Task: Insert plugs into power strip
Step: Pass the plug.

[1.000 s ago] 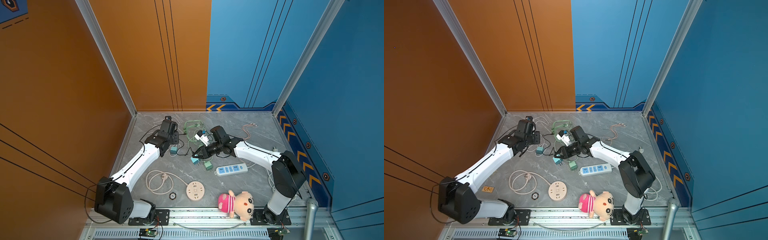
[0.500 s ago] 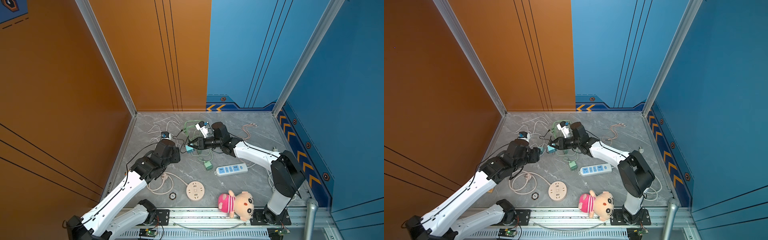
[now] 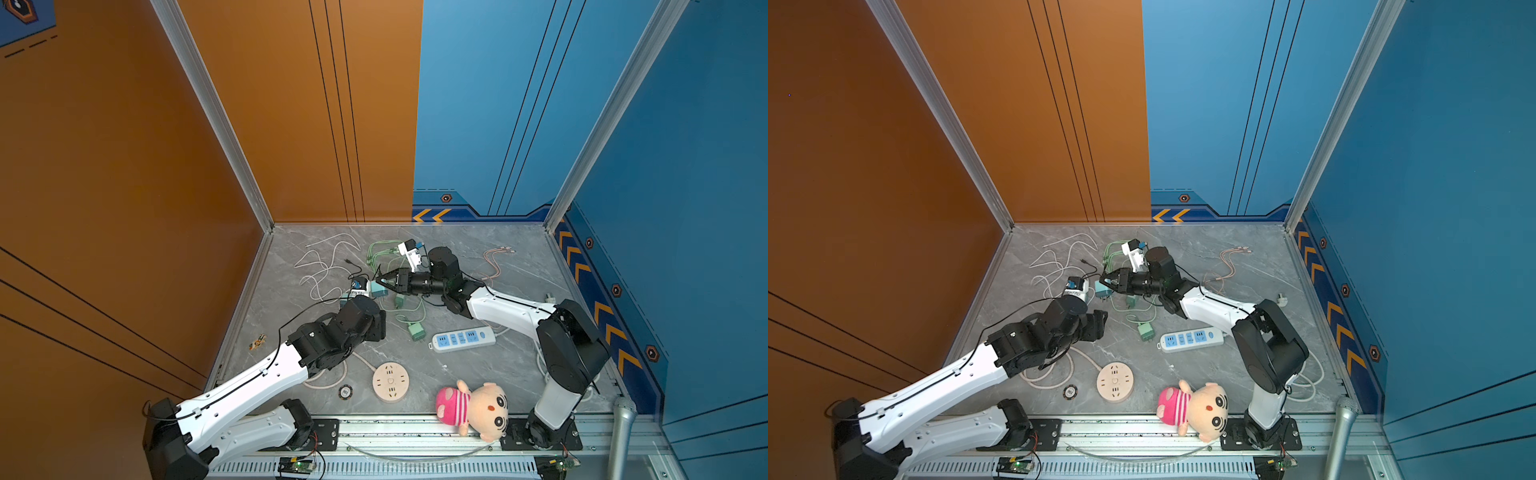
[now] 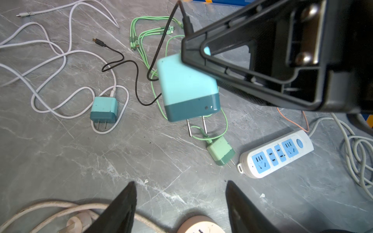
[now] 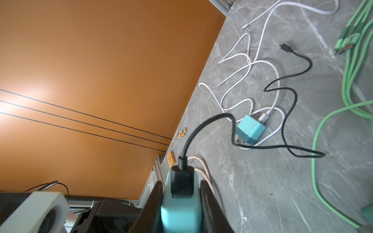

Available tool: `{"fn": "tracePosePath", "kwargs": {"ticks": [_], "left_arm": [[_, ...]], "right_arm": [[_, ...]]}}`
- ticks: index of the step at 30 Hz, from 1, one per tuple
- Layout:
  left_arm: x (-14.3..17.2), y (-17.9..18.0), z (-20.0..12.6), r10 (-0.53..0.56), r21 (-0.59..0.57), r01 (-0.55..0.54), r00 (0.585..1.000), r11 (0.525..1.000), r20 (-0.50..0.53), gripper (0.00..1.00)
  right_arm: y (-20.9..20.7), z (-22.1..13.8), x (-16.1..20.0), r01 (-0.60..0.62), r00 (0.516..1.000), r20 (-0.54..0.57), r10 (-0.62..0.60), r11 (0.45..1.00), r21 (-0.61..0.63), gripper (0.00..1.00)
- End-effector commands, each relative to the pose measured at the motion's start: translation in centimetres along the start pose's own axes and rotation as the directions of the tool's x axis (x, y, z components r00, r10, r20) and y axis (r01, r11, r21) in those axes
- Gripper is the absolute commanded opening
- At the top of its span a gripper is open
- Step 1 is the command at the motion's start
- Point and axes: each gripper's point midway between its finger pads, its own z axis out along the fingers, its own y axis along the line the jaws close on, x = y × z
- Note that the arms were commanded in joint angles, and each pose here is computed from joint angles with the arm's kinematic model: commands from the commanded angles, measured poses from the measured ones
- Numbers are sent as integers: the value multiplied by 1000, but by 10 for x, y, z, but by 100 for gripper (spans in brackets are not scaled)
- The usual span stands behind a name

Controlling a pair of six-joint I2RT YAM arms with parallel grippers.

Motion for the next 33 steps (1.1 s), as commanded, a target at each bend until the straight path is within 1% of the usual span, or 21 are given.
{"fn": "tracePosePath", "kwargs": {"ticks": [1, 5, 8, 9, 14, 15, 18, 22, 27, 28, 33], "left_arm": [[-10, -2, 5, -41, 0, 41, 997, 999, 72, 70], [-15, 3, 11, -64, -4, 65, 992, 998, 113, 71], [-16, 8, 19, -115, 34, 111, 987, 993, 114, 71], [-18, 10, 19, -116, 34, 113, 986, 993, 120, 71], [-26, 9, 17, -108, 52, 102, 984, 993, 142, 70], [-26, 5, 18, -109, 69, 100, 984, 993, 142, 70], [-23, -4, 19, -104, 111, 91, 988, 990, 115, 70], [-22, -15, 14, -85, 150, 68, 990, 986, 110, 70], [-23, -6, 14, -82, 112, 67, 988, 991, 133, 70], [-31, -9, 12, -95, 126, 75, 982, 989, 163, 69], [-34, -4, 17, -94, 87, 79, 978, 993, 186, 65]], "right_arm": [[5, 3, -2, -6, 1000, 16, 7, 1000, -22, 0], [4, 1, 2, -12, 1000, 5, 13, 1000, -17, 0], [5, 2, 6, -14, 1000, -5, 14, 1000, -21, 0], [5, 1, 7, -16, 1000, -6, 16, 1000, -20, 0], [6, 2, 7, -15, 1000, -11, 15, 999, -28, 0], [12, 7, 17, -10, 999, -33, 9, 999, -43, 0], [14, 9, 18, -3, 1000, -31, 1, 999, -49, 0], [14, 9, 13, 1, 1000, -24, -2, 999, -46, 0], [18, 12, 15, 4, 999, -37, -6, 998, -61, 0], [20, 12, 16, 4, 999, -41, -7, 998, -64, 0], [19, 13, 24, -16, 998, -64, 11, 997, -73, 0]]}}
